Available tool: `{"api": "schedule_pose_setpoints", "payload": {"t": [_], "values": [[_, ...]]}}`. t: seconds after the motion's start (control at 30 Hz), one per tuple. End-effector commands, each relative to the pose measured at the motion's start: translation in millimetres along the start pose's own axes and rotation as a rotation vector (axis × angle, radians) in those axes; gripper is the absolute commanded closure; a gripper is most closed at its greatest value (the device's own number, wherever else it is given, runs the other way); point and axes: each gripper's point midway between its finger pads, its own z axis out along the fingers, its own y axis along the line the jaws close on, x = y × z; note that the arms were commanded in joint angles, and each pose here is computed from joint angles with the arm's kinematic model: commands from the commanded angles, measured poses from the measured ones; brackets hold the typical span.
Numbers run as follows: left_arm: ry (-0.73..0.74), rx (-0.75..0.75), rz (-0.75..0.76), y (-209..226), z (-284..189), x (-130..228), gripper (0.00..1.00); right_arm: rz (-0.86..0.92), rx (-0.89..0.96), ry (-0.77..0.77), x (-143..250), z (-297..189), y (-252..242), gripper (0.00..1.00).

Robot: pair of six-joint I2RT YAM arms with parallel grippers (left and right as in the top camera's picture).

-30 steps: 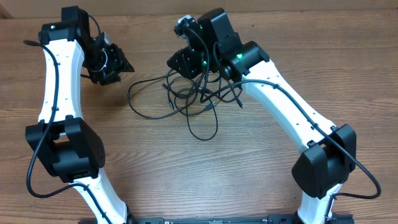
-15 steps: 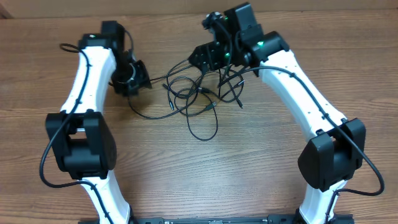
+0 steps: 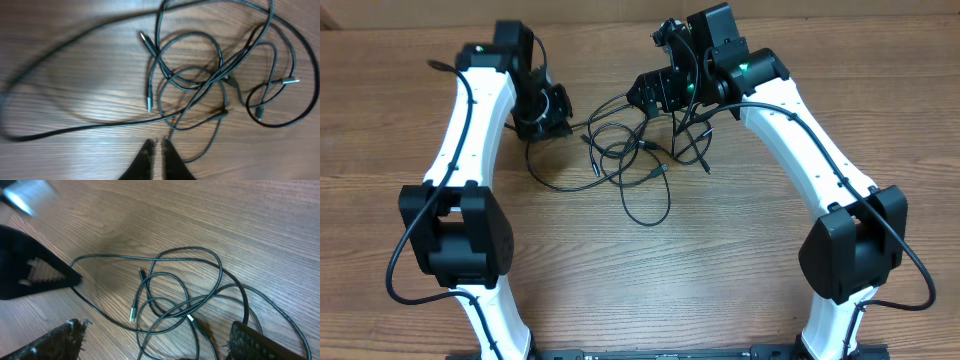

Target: Untangle cables

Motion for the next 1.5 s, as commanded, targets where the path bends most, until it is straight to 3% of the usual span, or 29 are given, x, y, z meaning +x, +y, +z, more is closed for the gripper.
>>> {"api": "schedule_pose_setpoints", "payload": {"t": [0.0, 0.03, 0.07, 0.13, 0.37, 0.43, 0.53, 0.57, 0.63, 0.67, 0.7, 0.87, 1.13, 1.47], "values": [[-0.107, -0.159, -0.031, 28.9, -29.6, -16.6, 0.46, 0.000, -0.005, 0.019, 4.7, 8.1, 1.4, 0.06], [-0.113, -0.217, -0.056, 41.6, -32.6, -16.4, 0.28, -0.001, -0.006, 0.019, 4.8, 8.5, 2.5, 0.06], [-0.114, -0.259, -0.074, 51.4, -34.8, -15.5, 0.17, -0.003, -0.007, 0.019, 5.0, 8.7, 3.1, 0.05], [-0.104, -0.321, -0.090, 68.1, -36.1, -13.0, 0.08, -0.004, -0.008, 0.019, 4.9, 9.0, 3.8, 0.05], [-0.041, -0.362, -0.093, 93.1, -3.0, -1.3, 0.07, -0.003, -0.008, 0.022, 5.6, 9.0, 3.9, 0.00], [-0.027, -0.316, -0.086, 87.1, 14.5, 1.6, 0.10, -0.002, -0.007, 0.024, 6.0, 9.0, 3.8, 0.00], [0.000, -0.198, -0.063, 67.3, 39.2, 7.6, 0.24, -0.002, -0.007, 0.024, 6.0, 9.0, 3.8, 0.00], [0.004, -0.165, -0.050, 61.2, 43.8, 8.1, 0.34, -0.002, -0.007, 0.024, 6.0, 9.0, 3.8, 0.00], [-0.005, -0.126, -0.026, 50.7, 47.5, 6.1, 0.80, -0.002, -0.007, 0.024, 6.1, 9.0, 3.8, 0.00], [-0.014, -0.122, -0.020, 47.9, 47.7, 4.1, 0.92, -0.002, -0.007, 0.024, 6.3, 9.1, 3.8, 0.00], [-0.021, -0.119, -0.014, 45.4, 46.4, 2.7, 0.96, -0.002, -0.007, 0.025, 6.3, 9.2, 3.6, 0.00], [-0.020, -0.001, 0.019, 12.4, 26.7, -1.7, 0.96, 0.000, -0.007, 0.029, 7.6, 10.7, 2.9, 0.00], [-0.100, 0.305, 0.069, -66.2, -49.7, -22.1, 0.96, 0.006, -0.027, 0.052, 14.2, 16.8, 4.8, 0.00], [-0.150, 0.363, -0.098, -82.6, -79.2, -35.9, 0.96, -0.031, -0.345, 0.110, 30.2, 27.8, 53.3, 0.00]]}}
